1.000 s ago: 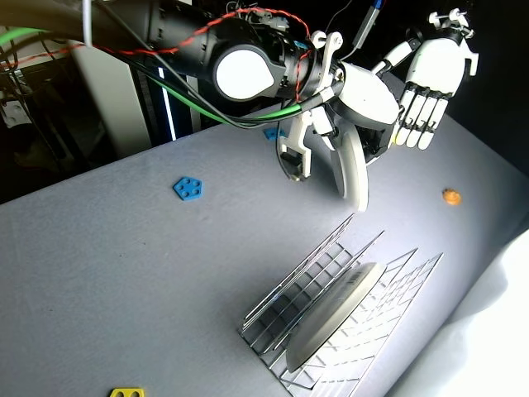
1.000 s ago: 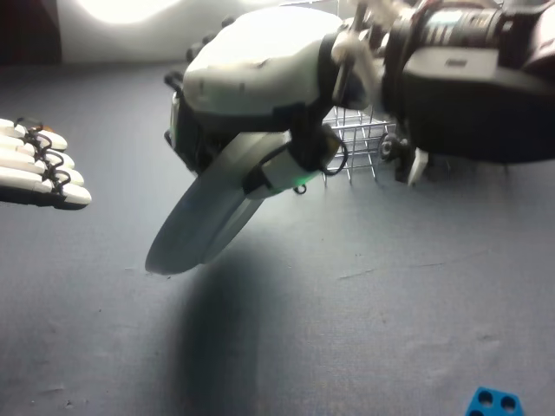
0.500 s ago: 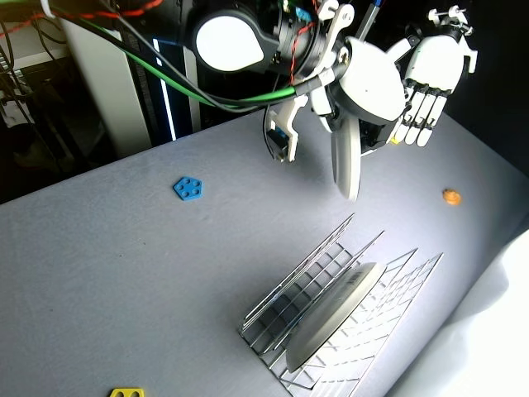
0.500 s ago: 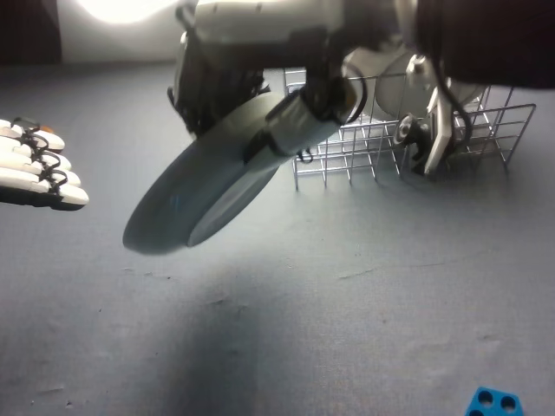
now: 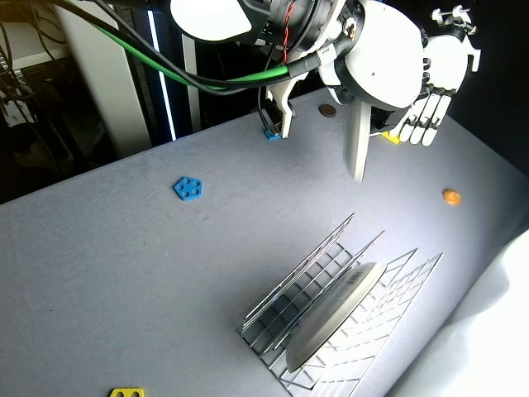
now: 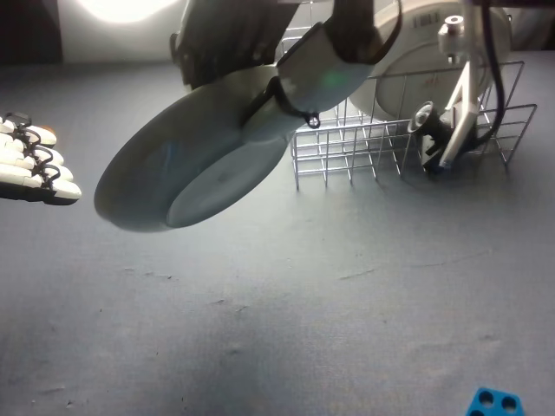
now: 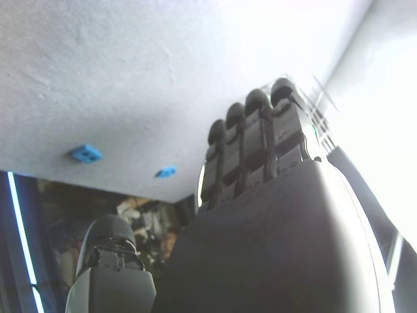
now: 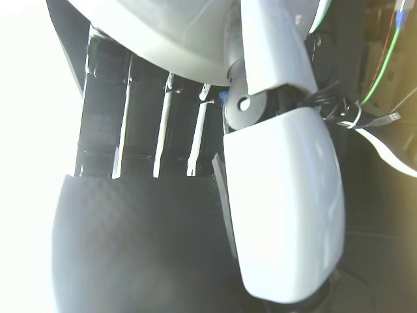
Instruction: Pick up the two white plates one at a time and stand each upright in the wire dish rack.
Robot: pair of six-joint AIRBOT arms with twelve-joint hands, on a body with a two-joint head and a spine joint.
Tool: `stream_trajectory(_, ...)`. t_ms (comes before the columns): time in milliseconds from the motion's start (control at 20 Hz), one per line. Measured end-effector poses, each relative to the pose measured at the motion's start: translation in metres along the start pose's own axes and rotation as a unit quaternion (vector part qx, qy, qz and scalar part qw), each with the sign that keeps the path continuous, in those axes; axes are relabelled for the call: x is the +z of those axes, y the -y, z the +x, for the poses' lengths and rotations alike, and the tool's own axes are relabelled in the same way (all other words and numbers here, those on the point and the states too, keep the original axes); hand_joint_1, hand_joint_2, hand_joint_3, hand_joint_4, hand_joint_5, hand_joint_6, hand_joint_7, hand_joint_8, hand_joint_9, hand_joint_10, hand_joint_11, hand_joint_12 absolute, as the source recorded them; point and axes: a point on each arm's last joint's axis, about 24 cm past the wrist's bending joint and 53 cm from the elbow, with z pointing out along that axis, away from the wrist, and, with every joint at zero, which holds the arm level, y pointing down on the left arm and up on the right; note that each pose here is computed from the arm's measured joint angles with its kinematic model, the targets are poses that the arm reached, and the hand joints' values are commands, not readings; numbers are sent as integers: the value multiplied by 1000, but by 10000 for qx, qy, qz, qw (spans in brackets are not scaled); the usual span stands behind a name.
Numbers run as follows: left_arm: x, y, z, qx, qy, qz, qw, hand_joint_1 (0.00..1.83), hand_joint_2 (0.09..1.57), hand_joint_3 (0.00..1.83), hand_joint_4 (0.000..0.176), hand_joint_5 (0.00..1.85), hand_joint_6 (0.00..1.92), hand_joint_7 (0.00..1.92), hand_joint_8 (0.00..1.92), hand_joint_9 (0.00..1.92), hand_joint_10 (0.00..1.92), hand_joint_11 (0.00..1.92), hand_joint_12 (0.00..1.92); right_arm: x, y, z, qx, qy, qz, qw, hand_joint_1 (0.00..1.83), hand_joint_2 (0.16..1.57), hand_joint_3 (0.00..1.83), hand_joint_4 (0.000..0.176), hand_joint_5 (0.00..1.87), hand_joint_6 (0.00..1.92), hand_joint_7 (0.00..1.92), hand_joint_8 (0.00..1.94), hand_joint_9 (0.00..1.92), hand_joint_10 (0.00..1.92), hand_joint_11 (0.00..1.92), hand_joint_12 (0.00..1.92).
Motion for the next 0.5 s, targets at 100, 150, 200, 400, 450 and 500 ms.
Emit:
stream_trajectory(100, 1, 5, 2, -1, -18, 51, 10000, 0, 1055, 0, 0, 113, 5, 138, 6, 93, 9, 26, 14, -4, 2, -11, 97, 203, -38, 9997, 1384, 1078, 0, 0, 964, 957, 1068, 794, 1030, 997, 891, 849)
stream_trajectory(150, 1, 7, 3, -4, -32, 92, 10000, 0, 1057, 1, 0, 110, 3, 134, 4, 92, 8, 28, 15, -5, 4, -14, 115, 258, -42, 9996, 1386, 1070, 0, 0, 984, 920, 1090, 756, 1049, 971, 925, 840)
stream_trajectory(200, 1, 9, 3, -6, -48, 127, 9999, 0, 1056, 1, 0, 99, 0, 126, 0, 85, 4, 23, 13, -7, 6, -16, 176, 318, -46, 9993, 1387, 1069, 0, 0, 985, 919, 1095, 750, 1054, 960, 935, 839)
stream_trajectory(400, -2, 8, 4, -22, -48, 116, 9999, 0, 1055, 0, 0, 95, 10, 121, 8, 84, 8, 19, 12, -14, 5, -36, 511, 670, -179, 9963, 1389, 1060, 0, 0, 1005, 874, 1115, 725, 1072, 940, 955, 825)
stream_trajectory(450, -2, 8, 4, -21, -58, 116, 9999, 0, 1055, 0, 0, 95, 10, 121, 8, 84, 8, 19, 12, -16, 4, -41, 527, 773, -221, 9954, 1389, 1060, 0, 0, 1005, 874, 1115, 725, 1072, 940, 955, 825)
stream_trajectory(500, -3, 8, 4, -30, -64, 113, 9999, 0, 1057, 1, 0, 82, 3, 109, 2, 72, 2, 7, 7, -18, 5, -48, 549, 916, -264, 9939, 1386, 1070, 1, 0, 981, 928, 1090, 762, 1047, 968, 939, 843)
